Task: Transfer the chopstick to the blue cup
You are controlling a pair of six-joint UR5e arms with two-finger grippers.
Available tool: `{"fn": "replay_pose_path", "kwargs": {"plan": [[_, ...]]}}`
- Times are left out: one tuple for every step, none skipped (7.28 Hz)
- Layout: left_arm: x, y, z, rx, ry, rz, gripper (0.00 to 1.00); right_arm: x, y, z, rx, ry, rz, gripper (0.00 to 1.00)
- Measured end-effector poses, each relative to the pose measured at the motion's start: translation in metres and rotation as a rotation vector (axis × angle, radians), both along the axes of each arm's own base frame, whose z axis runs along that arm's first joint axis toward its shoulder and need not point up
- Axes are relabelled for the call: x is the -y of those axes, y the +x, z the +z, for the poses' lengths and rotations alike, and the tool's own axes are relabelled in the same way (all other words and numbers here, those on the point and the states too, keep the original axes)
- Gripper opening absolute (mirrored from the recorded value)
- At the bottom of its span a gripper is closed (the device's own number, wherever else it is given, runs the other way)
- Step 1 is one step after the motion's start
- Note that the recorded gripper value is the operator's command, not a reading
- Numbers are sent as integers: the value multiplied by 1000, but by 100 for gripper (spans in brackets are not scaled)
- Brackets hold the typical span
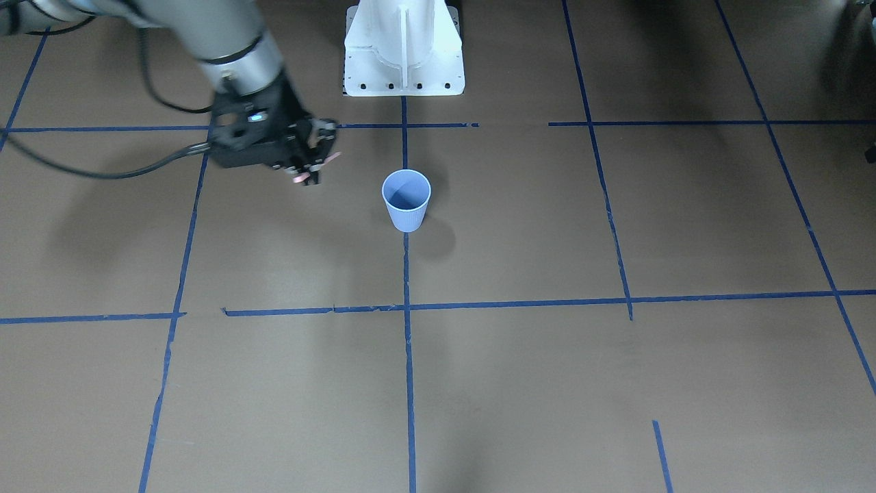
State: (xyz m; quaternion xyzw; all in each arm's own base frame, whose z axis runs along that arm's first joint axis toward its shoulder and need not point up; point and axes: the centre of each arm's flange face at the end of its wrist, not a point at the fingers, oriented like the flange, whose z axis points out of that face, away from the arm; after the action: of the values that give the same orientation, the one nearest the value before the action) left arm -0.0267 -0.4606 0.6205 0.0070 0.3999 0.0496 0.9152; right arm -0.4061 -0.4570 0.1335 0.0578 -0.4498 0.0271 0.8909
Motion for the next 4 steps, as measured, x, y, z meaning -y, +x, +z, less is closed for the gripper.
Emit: {"fn": "replay_pose_path", "kwargs": {"plan": [[0,0,-2,-1,4,0,100,-7,-24,-22,8,-12,27,0],[1,0,-3,-1,6,0,100,-9,-38,-38,15,-22,54,0],[1,0,-3,-1,6,0,100,-8,-43,-48,19,-24,73,0],[1,0,-3,-1,6,0,100,-3,-42,-50,13,-20,98,0]]}}
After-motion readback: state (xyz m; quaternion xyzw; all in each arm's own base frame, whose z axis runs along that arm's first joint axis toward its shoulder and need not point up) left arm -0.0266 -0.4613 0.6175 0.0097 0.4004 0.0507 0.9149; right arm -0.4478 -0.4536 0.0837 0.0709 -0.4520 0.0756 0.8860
